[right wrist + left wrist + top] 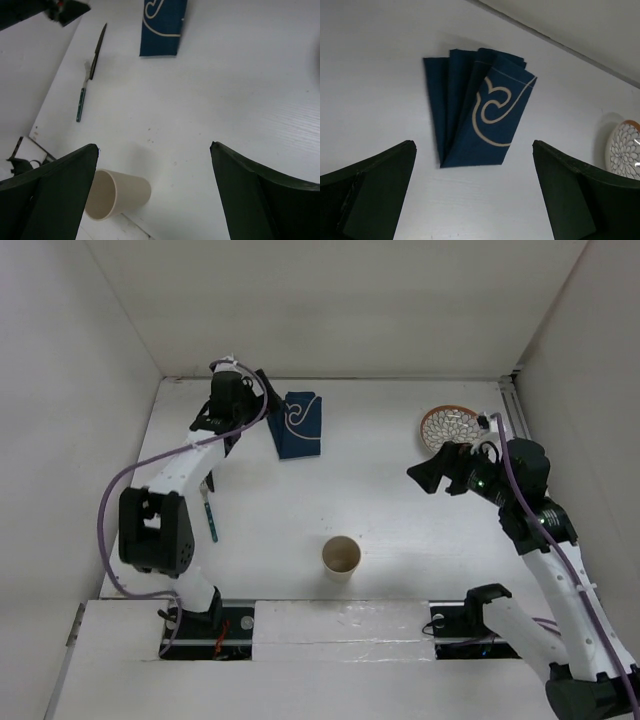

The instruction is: Set the dinner table for one person

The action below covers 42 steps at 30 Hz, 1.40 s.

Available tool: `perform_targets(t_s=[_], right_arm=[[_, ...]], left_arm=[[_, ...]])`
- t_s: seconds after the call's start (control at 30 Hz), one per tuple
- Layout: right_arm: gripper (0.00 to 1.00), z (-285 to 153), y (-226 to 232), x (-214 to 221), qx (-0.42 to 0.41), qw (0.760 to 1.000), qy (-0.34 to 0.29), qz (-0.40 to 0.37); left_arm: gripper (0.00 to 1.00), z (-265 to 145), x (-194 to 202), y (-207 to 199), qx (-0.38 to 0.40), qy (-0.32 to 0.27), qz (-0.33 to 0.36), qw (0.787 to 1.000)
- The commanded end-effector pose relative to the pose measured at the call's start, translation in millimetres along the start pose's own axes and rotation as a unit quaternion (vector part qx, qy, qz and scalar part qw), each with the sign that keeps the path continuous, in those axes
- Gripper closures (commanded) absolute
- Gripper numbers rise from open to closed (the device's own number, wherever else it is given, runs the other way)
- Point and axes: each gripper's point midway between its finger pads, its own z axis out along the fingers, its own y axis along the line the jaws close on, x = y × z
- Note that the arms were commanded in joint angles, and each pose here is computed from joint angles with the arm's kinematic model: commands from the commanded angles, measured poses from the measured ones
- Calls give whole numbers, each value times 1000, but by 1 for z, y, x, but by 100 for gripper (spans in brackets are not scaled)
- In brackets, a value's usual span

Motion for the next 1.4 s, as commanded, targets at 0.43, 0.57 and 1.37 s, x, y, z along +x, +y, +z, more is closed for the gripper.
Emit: perform_targets(t_s=[0.43, 0.57, 1.37], right_arm=[[0, 20, 41, 11, -72, 996, 14, -54], [0, 32, 43, 15, -74, 995, 22, -57], [0, 37, 56, 22, -63, 996, 25, -57]], left_arm=[[0, 130, -9, -48, 327, 85, 45, 940], [0, 130, 4, -58, 342, 90, 47, 934], [83, 98, 24, -100, 401, 106, 50, 909]])
